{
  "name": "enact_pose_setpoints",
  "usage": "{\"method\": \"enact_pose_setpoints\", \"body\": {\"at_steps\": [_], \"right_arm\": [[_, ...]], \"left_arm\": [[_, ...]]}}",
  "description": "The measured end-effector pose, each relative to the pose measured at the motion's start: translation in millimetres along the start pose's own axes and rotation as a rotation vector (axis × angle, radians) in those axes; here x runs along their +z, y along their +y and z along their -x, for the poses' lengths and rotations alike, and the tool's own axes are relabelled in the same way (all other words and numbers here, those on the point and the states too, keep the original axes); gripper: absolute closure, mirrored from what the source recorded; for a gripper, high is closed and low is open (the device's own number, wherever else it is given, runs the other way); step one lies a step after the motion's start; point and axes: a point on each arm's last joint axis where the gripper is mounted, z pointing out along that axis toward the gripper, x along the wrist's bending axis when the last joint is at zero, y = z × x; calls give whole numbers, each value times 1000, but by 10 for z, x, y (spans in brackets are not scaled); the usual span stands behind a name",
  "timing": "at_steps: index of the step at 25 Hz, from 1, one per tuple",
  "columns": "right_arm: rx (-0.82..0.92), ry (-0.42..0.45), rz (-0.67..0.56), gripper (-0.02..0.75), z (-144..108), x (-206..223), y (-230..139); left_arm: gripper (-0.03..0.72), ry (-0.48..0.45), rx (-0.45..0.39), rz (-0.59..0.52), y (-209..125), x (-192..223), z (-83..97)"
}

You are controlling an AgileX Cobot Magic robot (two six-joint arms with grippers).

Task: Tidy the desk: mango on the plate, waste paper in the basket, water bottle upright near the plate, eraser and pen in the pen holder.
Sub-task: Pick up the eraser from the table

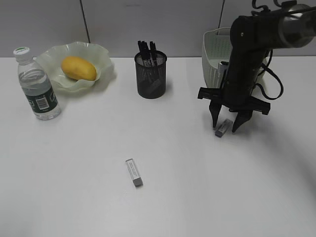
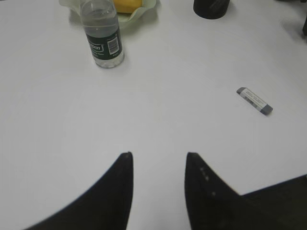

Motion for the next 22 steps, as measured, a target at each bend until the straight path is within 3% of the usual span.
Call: {"method": "enact_pose_setpoints", "body": {"at_steps": [5, 17, 22], "right_arm": [[1, -8, -9, 354, 3, 82, 4], [-5, -5, 8, 564, 1, 82, 20], [-55, -6, 13, 565, -4, 77, 24]], "left_arm": [[407, 0, 0, 0, 0, 0, 0], [408, 0, 0, 0, 0, 0, 0], [408, 0, 0, 0, 0, 0, 0]]}}
